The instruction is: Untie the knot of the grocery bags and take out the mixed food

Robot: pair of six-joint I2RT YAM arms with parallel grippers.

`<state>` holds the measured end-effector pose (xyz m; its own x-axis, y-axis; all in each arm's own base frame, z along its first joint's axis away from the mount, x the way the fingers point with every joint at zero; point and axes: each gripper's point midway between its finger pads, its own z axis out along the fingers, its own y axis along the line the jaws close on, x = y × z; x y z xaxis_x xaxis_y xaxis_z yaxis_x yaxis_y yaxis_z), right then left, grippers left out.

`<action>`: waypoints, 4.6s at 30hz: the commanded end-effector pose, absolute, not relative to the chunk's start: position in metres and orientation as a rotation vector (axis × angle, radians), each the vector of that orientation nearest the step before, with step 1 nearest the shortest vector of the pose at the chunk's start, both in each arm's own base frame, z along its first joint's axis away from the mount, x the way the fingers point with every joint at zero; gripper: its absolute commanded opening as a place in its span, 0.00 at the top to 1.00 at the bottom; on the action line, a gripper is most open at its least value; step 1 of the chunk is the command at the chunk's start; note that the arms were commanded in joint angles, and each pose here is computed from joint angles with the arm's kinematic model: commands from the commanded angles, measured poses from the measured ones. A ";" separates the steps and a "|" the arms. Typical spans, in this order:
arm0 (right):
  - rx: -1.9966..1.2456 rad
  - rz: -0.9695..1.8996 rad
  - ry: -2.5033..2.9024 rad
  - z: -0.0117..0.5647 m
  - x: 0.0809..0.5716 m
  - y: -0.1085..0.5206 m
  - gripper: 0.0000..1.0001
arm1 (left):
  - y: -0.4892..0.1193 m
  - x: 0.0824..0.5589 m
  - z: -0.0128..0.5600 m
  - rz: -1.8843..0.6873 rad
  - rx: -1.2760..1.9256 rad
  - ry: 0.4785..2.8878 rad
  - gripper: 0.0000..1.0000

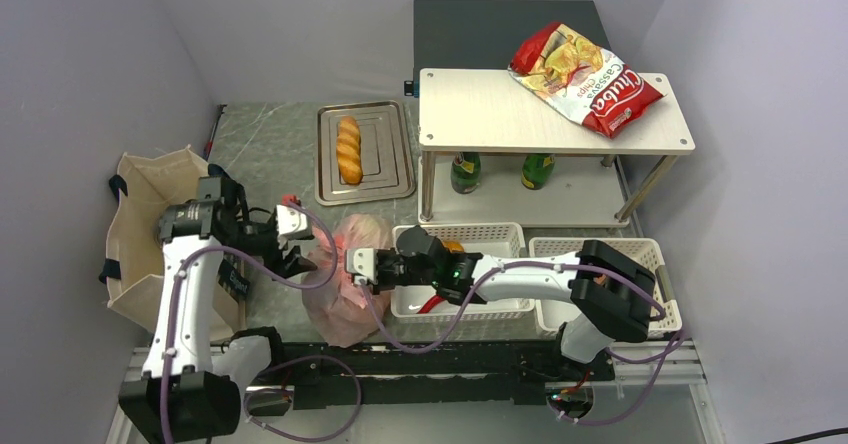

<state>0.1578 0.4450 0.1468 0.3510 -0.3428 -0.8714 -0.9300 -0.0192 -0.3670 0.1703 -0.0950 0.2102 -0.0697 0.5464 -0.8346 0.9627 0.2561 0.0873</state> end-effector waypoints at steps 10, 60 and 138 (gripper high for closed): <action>-1.263 0.659 0.983 0.223 0.191 0.456 1.00 | -0.120 0.177 0.144 -0.717 1.532 1.749 0.46; -1.447 0.753 1.229 0.202 0.216 0.437 0.55 | 0.023 0.210 0.174 -0.143 1.157 1.855 1.00; -1.263 0.817 1.279 0.258 0.267 0.443 0.40 | -0.022 0.205 0.289 -0.350 0.858 1.702 0.99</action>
